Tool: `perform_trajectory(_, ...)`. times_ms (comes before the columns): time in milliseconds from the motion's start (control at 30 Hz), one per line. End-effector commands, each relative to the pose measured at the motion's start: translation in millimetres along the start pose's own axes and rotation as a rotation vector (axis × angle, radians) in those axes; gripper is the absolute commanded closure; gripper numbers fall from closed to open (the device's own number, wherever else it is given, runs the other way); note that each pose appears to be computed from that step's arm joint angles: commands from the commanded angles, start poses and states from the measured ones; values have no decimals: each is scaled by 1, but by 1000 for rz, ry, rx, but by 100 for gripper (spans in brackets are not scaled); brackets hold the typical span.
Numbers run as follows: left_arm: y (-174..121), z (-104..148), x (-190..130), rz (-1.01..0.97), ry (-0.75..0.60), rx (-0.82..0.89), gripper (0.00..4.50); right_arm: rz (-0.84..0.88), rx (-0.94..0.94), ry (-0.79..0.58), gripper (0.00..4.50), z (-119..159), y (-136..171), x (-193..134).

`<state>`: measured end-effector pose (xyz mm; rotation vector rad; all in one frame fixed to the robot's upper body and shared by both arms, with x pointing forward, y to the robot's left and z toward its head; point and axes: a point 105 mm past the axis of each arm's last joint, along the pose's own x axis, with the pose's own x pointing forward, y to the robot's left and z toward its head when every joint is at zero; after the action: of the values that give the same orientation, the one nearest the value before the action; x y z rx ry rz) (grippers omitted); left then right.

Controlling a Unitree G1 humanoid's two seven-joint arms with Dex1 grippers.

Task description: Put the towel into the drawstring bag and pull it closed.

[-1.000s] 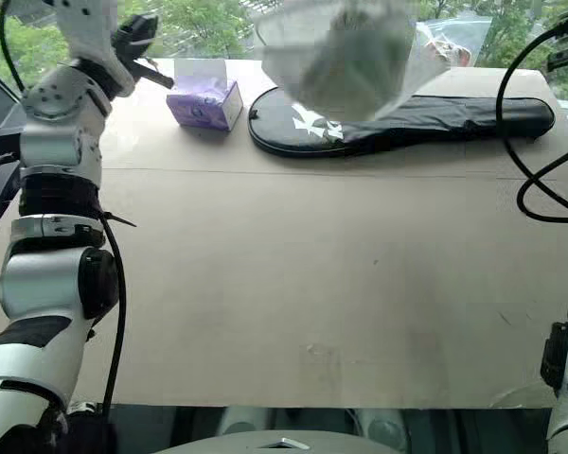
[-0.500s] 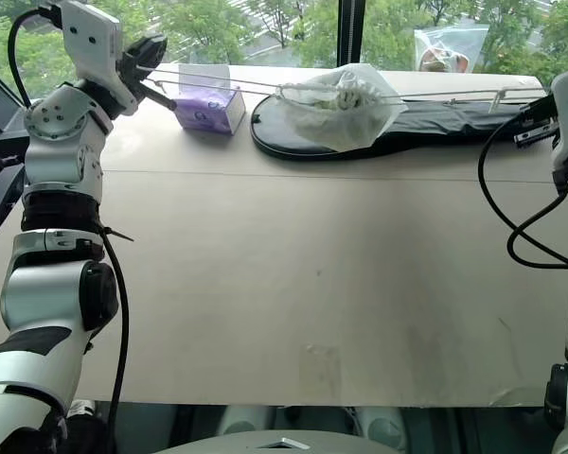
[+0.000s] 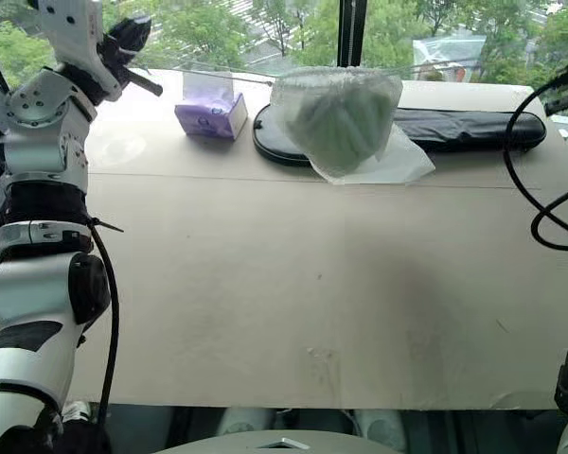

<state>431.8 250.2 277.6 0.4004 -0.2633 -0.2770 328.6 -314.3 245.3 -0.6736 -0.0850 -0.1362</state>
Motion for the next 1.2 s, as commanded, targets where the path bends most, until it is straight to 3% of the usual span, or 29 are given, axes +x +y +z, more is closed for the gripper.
perform_trajectory(33, 13, 23, -7, 67, -82, -14, 448, -155, 51, -66, 450, 21, -36, -12)
perform_trajectory(133, 4, 14, -10, 37, -55, 15, 448, -166, 29, -31, 450, 10, -38, -15)
perform_trajectory(233, 20, 9, -16, 98, -40, 17, 448, -205, -5, -16, 450, 8, -51, -16)
perform_trajectory(333, 64, -13, -35, 291, 50, -17, 448, -369, -31, 81, 450, -17, -92, -26)
perform_trajectory(467, 124, -53, -86, 599, 201, -85, 448, -583, -76, 251, 450, -68, -149, -56)
perform_trajectory(633, 121, -55, -89, 553, 176, -85, 448, -569, -110, 265, 450, -78, -157, -66)
perform_trajectory(733, 102, -55, -77, 450, 144, -68, 448, -495, -89, 288, 450, -89, -143, -66)
perform_trajectory(800, 77, -55, -65, 317, 94, -119, 448, -324, -29, 284, 450, -97, -111, -60)
perform_trajectory(933, -21, -62, -50, -92, 51, -252, 448, 142, 144, 151, 450, -82, -9, -62)
perform_trajectory(1033, -77, -67, -61, -260, 83, -356, 448, 283, 150, 162, 450, -82, 31, -74)
perform_trajectory(1133, -126, -70, -83, -468, 150, -381, 450, 403, 212, 145, 354, -72, 64, -83)
perform_trajectory(1167, -135, -71, -91, -518, 179, -389, 393, 462, 219, 142, 305, -68, 76, -88)
perform_trajectory(1200, -143, -74, -100, -569, 214, -393, 372, 523, 227, 142, 263, -64, 87, -94)
